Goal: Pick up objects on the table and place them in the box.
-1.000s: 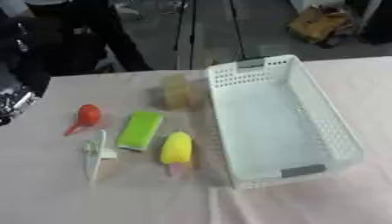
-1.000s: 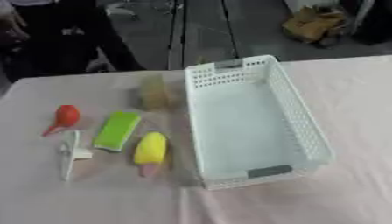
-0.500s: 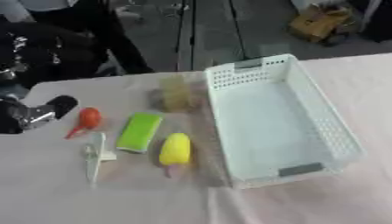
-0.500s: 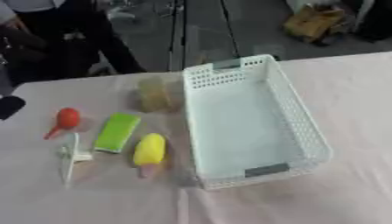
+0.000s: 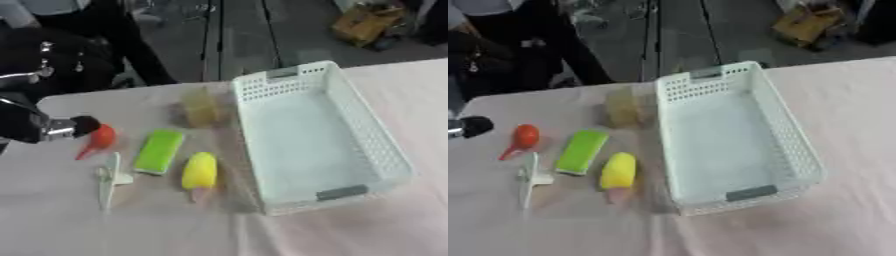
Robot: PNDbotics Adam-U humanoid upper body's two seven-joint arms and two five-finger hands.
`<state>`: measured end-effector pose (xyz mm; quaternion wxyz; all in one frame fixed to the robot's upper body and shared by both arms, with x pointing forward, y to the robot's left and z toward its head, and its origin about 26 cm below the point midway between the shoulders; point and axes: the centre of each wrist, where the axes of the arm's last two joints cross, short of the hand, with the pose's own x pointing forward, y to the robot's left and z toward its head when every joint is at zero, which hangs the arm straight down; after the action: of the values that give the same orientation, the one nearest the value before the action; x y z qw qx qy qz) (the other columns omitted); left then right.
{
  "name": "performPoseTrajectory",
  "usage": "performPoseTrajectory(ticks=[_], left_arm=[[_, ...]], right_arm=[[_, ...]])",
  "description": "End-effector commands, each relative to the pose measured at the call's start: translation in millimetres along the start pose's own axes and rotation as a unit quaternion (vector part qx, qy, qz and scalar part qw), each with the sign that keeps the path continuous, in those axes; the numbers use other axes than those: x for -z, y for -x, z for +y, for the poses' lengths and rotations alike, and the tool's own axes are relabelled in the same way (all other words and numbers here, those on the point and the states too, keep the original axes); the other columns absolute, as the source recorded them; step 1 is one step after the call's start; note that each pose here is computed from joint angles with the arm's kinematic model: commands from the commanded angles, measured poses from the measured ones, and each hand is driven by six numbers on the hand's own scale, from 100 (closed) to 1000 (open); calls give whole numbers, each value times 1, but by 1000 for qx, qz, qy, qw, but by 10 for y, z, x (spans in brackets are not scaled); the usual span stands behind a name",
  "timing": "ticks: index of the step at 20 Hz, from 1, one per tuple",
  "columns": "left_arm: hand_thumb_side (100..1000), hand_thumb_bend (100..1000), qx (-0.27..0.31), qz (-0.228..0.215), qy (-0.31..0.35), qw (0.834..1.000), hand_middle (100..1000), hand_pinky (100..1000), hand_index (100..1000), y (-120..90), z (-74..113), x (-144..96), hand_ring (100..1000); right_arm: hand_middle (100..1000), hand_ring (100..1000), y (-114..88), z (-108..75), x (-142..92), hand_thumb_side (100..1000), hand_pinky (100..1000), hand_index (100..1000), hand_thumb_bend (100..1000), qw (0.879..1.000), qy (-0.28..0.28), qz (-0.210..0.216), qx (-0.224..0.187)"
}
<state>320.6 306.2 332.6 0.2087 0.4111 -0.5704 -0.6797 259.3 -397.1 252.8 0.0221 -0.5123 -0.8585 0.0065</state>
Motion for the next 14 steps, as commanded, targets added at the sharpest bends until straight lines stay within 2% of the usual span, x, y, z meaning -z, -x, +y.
performPoseTrajectory(ticks=[1,6,14], left_arm=[[1000,429,-22,33,-22,999,1000,1000,1000,115,23,19,1000],[1000,401,-79,42,-26,996,1000,1000,1000,205,-68,128,1000],[1000,380,-113,33,-26,993,1000,1000,1000,227,-78,335,1000]], right_arm=[[787,875,-35,-9,80,1000,858,830,100,1000,9,-15,8],[786,875,-41,1,71,1000,859,828,100,1000,12,-12,12],[783,874,-52,20,30,1000,858,824,100,1000,14,-2,16]])
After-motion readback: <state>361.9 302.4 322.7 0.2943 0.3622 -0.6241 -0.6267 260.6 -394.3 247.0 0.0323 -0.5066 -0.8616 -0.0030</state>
